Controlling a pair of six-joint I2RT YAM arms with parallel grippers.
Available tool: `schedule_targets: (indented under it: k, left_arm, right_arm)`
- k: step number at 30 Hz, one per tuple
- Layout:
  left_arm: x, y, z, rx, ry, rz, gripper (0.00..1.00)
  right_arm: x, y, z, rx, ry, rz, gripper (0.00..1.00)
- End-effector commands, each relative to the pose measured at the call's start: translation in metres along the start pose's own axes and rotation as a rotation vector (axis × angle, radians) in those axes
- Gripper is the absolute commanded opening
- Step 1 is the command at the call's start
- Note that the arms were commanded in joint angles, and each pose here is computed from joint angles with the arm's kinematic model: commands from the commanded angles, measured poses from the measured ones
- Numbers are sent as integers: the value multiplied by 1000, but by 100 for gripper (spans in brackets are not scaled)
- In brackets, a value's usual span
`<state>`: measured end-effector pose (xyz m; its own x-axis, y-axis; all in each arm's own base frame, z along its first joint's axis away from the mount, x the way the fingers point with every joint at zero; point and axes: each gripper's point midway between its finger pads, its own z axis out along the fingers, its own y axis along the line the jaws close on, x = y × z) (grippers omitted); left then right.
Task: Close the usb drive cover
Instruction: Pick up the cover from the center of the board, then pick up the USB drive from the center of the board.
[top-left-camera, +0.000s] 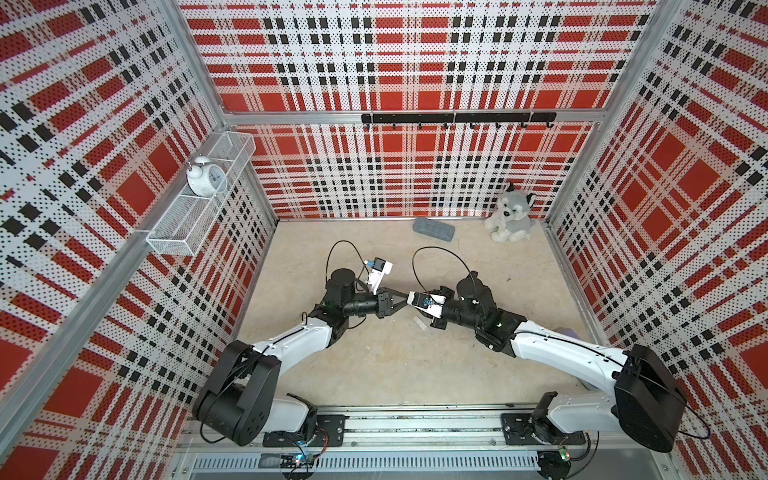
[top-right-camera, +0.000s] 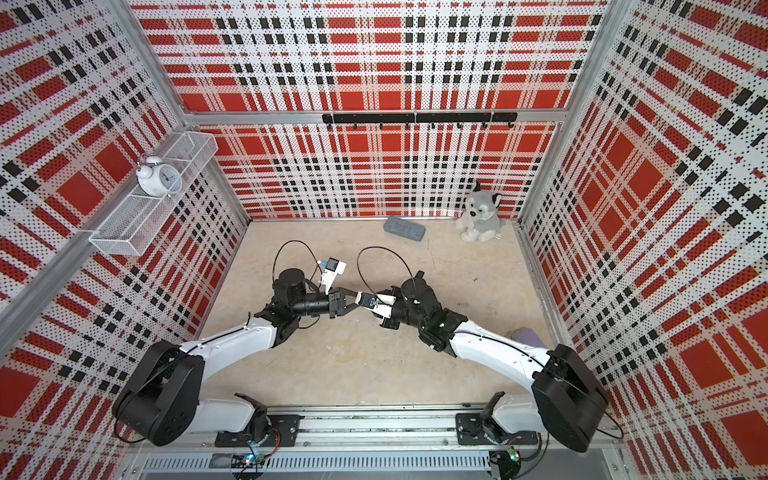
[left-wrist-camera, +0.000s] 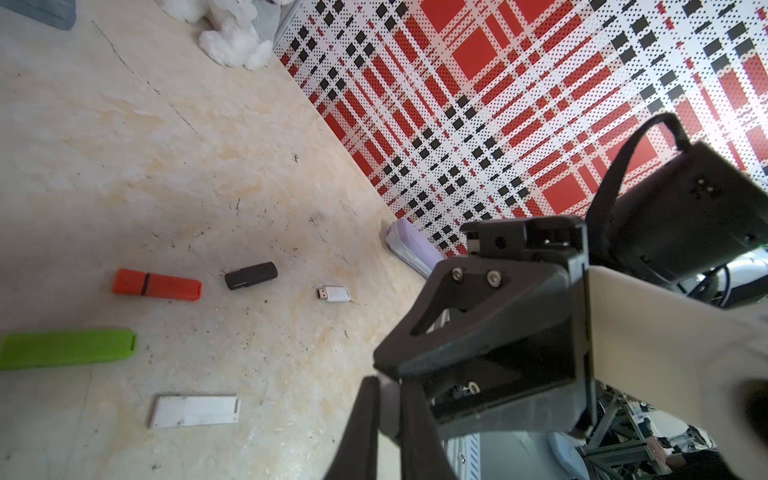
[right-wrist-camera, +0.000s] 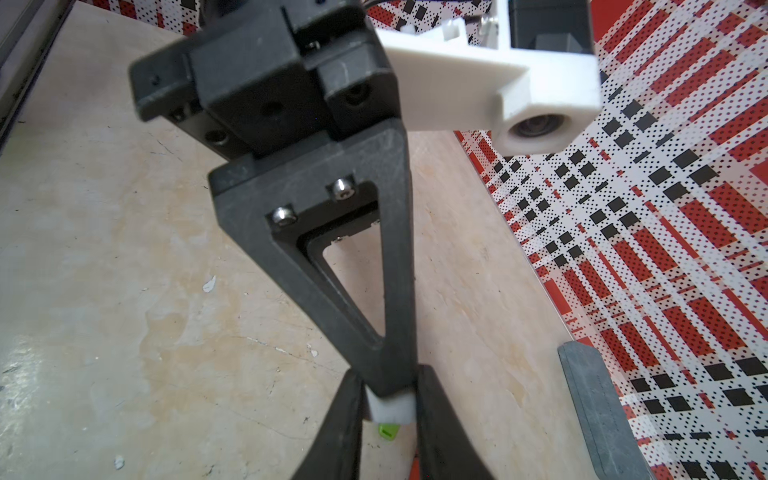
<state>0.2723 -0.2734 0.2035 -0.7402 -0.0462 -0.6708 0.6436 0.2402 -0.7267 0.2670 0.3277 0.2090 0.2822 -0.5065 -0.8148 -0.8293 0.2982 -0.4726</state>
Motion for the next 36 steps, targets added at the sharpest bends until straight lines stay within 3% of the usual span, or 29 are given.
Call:
schedule_targets:
  k: [1, 3, 7, 10, 15, 17, 20, 23, 27, 31, 36]
  left_arm:
    - [-5, -9, 4, 37, 10, 22, 5]
    - [-6, -8, 4, 31, 3, 24, 0]
    - [-11, -6, 3, 19, -13, 33, 0]
    - [-15, -6, 0, 9, -28, 43, 0]
    - [-22, -5, -8, -9, -58, 65, 0]
    - [-25, -7, -11, -10, -68, 79, 0]
    - [-29, -10, -16, -8, -81, 94, 0]
    - [-34, -12, -19, -13, -97, 114, 0]
    - [-39, -14, -22, -21, -113, 129, 0]
    - [-41, -14, -24, -28, -121, 141, 0]
    - [-40, -13, -25, -31, -118, 151, 0]
  right_arm:
    - [-15, -8, -3, 24, -52, -10, 24]
    - [-15, -8, -4, 25, -54, -11, 24]
    - [-14, -7, -6, 26, -49, -9, 25]
    - [-11, -11, -10, 58, -34, 8, 36]
    - [6, -18, -28, 129, 24, 79, 46]
    - [18, -25, -40, 169, 54, 173, 48]
    - [46, -49, -61, 282, 106, 443, 47]
    - [91, -57, -80, 350, 234, 728, 50]
    - [143, -37, -96, 372, 460, 964, 51]
    - [182, -7, -105, 367, 692, 1085, 51]
    - [214, 4, -114, 402, 887, 1093, 56]
